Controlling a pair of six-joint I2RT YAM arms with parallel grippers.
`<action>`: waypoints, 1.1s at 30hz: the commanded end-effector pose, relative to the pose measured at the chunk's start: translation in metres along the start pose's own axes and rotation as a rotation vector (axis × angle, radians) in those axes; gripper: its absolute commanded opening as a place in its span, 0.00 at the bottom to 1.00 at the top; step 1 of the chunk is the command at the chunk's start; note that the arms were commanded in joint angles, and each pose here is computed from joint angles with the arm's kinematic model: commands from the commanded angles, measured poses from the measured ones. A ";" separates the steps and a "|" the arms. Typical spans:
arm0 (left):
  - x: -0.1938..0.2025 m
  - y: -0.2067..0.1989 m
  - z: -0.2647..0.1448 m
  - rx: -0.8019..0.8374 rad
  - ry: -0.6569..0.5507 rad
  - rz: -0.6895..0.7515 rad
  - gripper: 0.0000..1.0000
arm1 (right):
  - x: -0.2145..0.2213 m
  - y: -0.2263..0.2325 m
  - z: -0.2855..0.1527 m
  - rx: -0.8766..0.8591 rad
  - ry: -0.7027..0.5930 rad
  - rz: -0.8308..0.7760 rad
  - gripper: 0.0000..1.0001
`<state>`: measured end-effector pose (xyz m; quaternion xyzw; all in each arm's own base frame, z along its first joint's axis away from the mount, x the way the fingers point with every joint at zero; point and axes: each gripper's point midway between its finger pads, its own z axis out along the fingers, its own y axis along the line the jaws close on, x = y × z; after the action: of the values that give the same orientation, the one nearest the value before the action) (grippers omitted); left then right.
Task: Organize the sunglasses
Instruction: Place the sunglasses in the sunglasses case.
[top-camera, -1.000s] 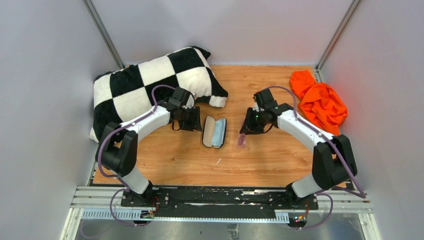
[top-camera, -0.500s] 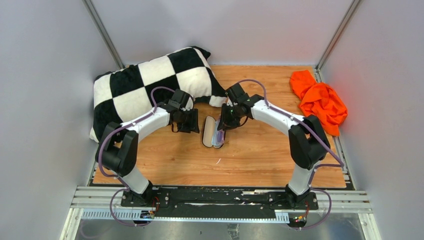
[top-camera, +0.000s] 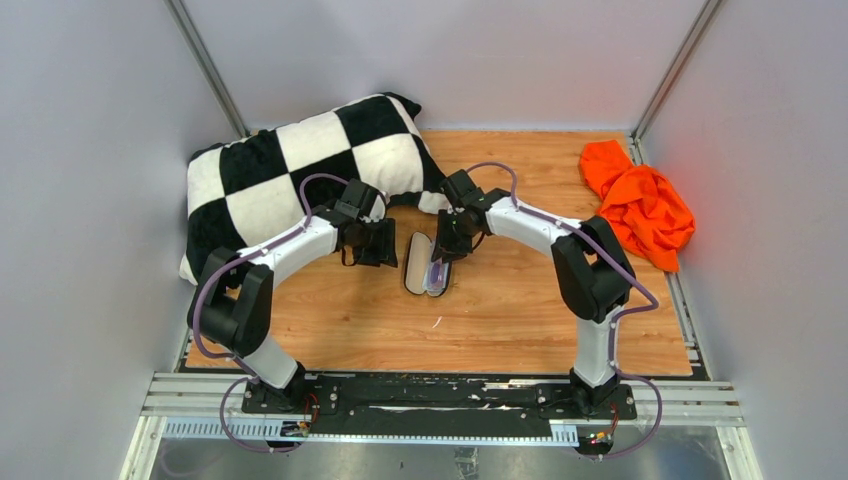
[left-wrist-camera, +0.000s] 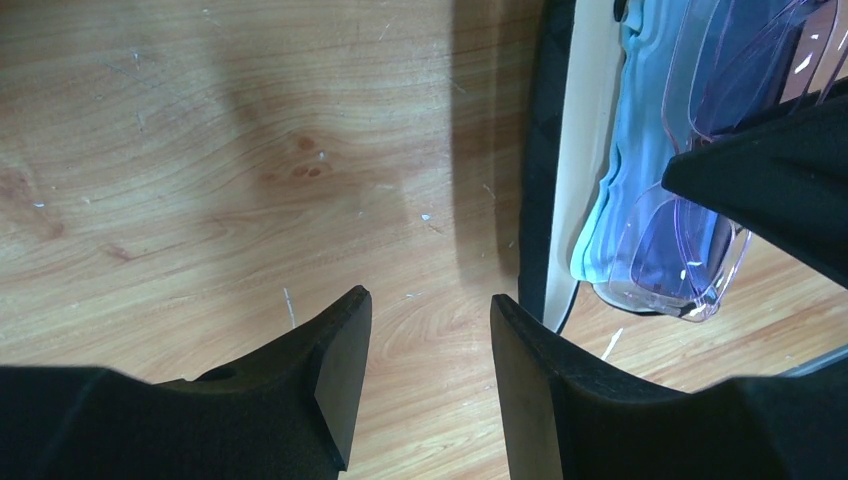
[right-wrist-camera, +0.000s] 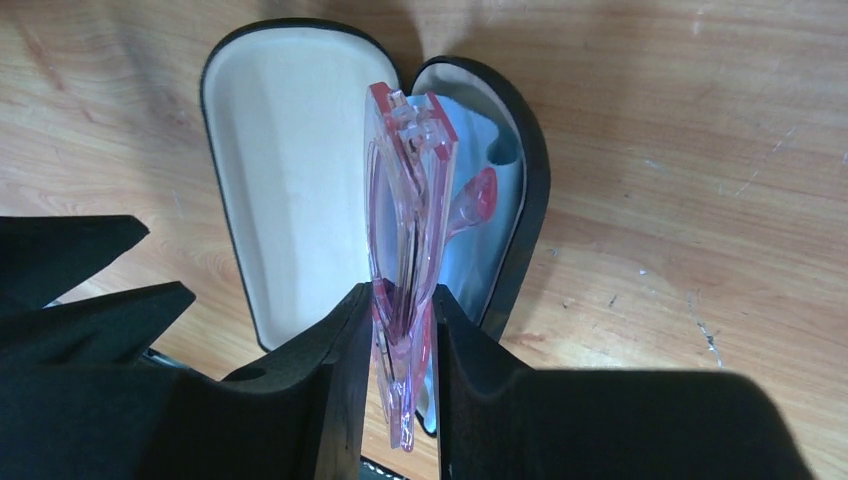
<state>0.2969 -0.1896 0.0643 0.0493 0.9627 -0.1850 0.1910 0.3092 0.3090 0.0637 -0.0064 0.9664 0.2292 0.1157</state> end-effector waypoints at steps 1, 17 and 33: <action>0.004 0.003 -0.003 0.006 0.000 0.006 0.53 | 0.001 -0.004 0.008 0.048 -0.001 0.002 0.29; 0.001 0.001 -0.006 0.006 -0.010 0.003 0.53 | 0.008 -0.010 0.002 0.064 0.016 -0.014 0.45; -0.001 -0.001 0.001 0.008 0.013 -0.015 0.53 | 0.002 -0.012 -0.043 0.054 -0.099 -0.003 0.46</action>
<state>0.2899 -0.1903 0.0602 0.0450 0.9642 -0.1910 0.1783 0.3054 0.2958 0.0912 -0.0048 0.9620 0.2262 0.1529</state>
